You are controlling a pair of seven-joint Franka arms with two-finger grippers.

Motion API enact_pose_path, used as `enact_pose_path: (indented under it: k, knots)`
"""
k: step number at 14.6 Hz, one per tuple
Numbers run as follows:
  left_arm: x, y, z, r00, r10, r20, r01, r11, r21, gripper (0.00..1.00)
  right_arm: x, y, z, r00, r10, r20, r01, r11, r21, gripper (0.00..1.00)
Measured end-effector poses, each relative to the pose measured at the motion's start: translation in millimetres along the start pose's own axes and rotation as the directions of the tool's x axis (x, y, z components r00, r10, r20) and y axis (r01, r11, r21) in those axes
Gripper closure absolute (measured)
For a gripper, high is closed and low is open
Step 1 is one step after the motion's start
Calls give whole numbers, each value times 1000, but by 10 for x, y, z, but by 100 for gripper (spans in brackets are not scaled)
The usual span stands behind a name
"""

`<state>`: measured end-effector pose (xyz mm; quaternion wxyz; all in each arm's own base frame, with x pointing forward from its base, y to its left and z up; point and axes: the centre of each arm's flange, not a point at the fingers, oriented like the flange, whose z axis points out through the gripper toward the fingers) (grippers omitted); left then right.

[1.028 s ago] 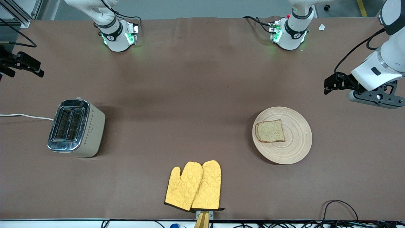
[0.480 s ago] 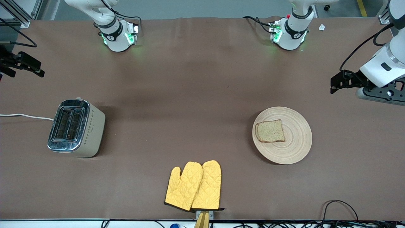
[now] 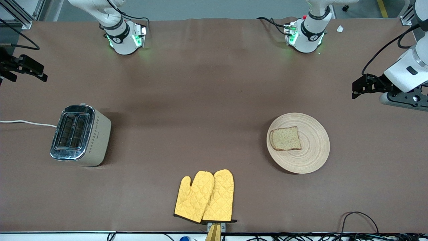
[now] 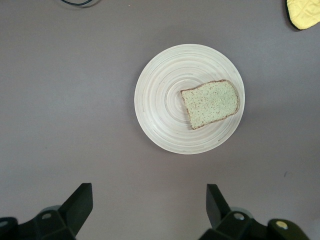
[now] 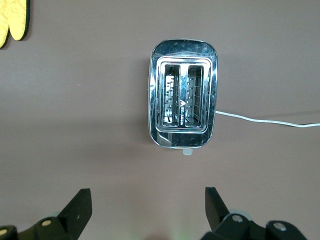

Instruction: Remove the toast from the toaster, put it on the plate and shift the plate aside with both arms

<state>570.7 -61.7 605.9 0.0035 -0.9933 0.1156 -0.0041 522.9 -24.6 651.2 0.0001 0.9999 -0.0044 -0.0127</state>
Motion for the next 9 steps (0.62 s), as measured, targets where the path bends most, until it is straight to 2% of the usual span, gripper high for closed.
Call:
enact_pose_path:
  k: [9]
  knots:
    - [7, -72, -110, 1000, -17, -24, 17, 1000, 3, 0, 0, 0, 0, 1000, 0, 0, 0, 1000, 0, 0]
